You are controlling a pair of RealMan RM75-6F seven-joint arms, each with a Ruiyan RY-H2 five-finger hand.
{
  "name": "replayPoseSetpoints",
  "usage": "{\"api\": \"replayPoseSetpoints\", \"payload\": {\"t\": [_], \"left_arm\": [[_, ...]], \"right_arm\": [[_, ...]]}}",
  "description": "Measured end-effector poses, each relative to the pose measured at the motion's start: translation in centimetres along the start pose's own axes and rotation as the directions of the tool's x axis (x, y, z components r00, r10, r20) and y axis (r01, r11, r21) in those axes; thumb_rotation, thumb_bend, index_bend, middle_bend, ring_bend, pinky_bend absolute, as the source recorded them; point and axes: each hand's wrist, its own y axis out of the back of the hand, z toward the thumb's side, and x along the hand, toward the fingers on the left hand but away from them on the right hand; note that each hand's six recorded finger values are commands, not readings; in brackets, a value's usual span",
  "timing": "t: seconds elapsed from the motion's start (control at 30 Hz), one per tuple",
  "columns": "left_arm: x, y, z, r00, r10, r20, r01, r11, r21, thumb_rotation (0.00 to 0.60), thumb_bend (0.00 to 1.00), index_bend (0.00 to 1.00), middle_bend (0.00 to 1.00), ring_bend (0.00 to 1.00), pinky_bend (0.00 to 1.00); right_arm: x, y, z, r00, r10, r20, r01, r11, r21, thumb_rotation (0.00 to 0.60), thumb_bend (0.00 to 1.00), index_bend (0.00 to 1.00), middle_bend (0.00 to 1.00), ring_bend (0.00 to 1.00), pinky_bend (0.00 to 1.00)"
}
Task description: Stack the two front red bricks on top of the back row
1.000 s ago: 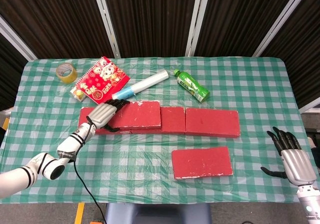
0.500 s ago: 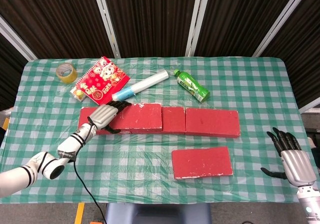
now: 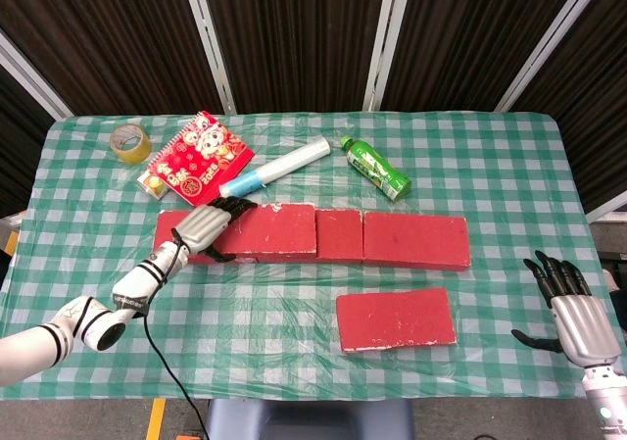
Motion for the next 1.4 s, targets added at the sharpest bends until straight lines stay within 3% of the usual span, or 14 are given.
{"api": "replayPoseSetpoints", "payload": {"t": [0.63,0.93,1.1,1.23,1.4], "left_arm": [[-0.2,-0.1,-0.2,1.0,0.002,-0.009,-0.002,1.0,-0.01,0.6,0.26,0.0,0.0,0.0,0.06],[-1.2,1.2,0.0,0.998,0.054,0.011,-0.054,0.998,-0.01,0.6,0.26,0.0,0.0,0.0,0.04],[-4.5,1.9,-1.3,0.992,0.126,-0.003,-0.125,0.99,0.059,0.6,0.26,0.0,0.0,0.0,0.03],[-9.0,1.1,-3.2,0.979,0.196,-0.055,-0.189,0.976,0.112,0.6,0.26,0.0,0.0,0.0,0.03],[-16.5,-1.9,-6.3,0.937,0.293,-0.19,-0.259,0.948,0.183,0.6,0.26,0.0,0.0,0.0,0.02]], "right_arm": [[0.0,0.1,-0.1,1.0,-0.005,0.004,0.005,1.0,-0.001,0.6,0.13,0.0,0.0,0.0,0.0],[0.1,0.2,0.1,1.0,-0.015,-0.009,0.015,1.0,-0.002,0.6,0.13,0.0,0.0,0.0,0.0],[0.1,-0.1,1.0,0.998,0.001,-0.067,-0.005,0.999,-0.045,0.6,0.13,0.0,0.0,0.0,0.0],[-0.3,-1.5,2.5,0.987,0.065,-0.15,-0.076,0.994,-0.073,0.6,0.13,0.0,0.0,0.0,0.0],[-2.0,-3.8,4.7,0.96,0.169,-0.221,-0.182,0.982,-0.042,0.6,0.13,0.0,0.0,0.0,0.0]]}}
